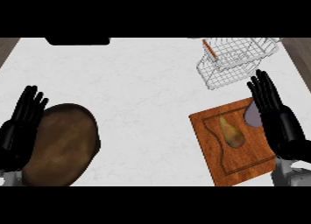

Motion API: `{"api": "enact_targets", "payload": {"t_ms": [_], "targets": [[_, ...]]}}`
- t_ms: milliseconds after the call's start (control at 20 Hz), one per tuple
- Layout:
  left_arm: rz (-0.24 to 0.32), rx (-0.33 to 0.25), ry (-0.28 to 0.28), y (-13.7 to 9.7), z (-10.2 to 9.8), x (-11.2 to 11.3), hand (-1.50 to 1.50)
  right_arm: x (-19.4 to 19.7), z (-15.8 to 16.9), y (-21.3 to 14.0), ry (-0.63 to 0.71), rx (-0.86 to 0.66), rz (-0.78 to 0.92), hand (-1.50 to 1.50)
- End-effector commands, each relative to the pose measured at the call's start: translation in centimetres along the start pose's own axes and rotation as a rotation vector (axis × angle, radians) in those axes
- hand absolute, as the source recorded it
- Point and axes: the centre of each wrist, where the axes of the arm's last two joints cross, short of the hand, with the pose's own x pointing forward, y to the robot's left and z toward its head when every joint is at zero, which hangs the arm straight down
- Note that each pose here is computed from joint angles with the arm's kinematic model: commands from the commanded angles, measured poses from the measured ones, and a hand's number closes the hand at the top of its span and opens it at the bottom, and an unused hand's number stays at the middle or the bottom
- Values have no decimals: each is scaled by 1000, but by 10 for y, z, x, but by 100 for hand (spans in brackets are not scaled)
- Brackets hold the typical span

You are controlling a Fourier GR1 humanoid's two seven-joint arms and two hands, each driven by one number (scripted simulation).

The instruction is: Pick the eggplant from the cutting board and place it in the tiered basket

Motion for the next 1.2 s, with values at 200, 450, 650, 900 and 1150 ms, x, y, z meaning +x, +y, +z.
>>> {"api": "enact_targets", "payload": {"t_ms": [200, 450, 650, 900, 1150], "targets": [[-18, -175, 112, -39, -14, -7, 0, -11, -8, -90, 373, -417, 15, 150], [7, -253, 183, -53, -9, -12, 0, -43, 39, -141, 627, -1004, 252, -150], [9, -303, 222, -80, -34, -11, 0, -19, -4, -108, 700, -827, 388, -150], [6, -325, 216, -86, -29, -17, 0, 26, -44, -109, 906, -653, 565, -150], [4, -344, 222, -100, -33, -13, 0, 73, -81, -123, 1154, -580, 784, -150]]}}
